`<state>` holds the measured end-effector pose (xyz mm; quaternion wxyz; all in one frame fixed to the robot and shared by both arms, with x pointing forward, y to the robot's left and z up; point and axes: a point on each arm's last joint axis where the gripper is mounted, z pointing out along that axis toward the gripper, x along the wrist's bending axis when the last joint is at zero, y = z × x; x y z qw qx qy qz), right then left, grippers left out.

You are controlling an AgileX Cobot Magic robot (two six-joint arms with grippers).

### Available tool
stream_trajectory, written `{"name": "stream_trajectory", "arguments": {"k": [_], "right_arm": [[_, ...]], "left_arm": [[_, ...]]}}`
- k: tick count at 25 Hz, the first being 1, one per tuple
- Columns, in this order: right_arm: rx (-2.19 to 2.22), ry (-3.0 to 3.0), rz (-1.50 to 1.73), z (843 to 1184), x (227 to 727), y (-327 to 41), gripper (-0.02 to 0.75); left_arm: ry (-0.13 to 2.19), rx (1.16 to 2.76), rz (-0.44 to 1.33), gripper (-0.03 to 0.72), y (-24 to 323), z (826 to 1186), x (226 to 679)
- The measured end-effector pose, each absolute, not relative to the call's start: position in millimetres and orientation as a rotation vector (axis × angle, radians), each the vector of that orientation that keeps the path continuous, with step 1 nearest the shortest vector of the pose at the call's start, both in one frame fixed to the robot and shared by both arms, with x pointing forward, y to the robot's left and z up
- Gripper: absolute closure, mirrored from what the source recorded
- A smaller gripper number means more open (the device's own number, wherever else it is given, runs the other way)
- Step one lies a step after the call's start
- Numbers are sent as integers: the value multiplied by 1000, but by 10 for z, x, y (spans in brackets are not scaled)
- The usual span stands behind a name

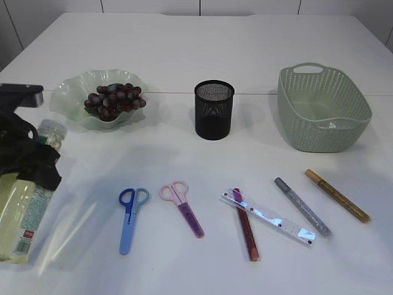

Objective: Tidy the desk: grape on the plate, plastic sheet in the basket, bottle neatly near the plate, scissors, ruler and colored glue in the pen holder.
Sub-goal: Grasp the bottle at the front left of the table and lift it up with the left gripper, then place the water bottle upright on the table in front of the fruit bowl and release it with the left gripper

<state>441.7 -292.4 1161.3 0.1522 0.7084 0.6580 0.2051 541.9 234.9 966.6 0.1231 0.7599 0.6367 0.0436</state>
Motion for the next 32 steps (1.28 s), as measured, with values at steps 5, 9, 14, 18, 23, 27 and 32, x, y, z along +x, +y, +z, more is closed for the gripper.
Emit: {"name": "stream_trajectory", "arguments": {"k": [5, 9, 14, 18, 23, 27, 32], "right_arm": [[2033, 1888, 588, 11613, 4417, -2924, 181], [2033, 1888, 588, 11613, 4417, -2924, 181], [2033, 1888, 588, 11613, 4417, -2924, 181], [2033, 1888, 588, 11613, 4417, -2924, 181], [2030, 1886, 586, 11613, 4419, -2928, 181], [2028, 1885, 578, 11612, 4417, -2932, 181], [2028, 1885, 578, 11612, 4417, -2933, 181]], "left_arm": [[1732, 2015, 372, 244, 2420, 10055, 5140], [1604, 1826, 569, 244, 2477, 10258, 4967], [1497, 1671, 724, 244, 2520, 10252, 4906], [1419, 1587, 823, 245, 2536, 10202, 4940], [1288, 1465, 954, 246, 2525, 10186, 5090], [1234, 1395, 1012, 246, 2509, 10073, 5242], [1207, 1364, 1048, 247, 2488, 9816, 5403]]}}
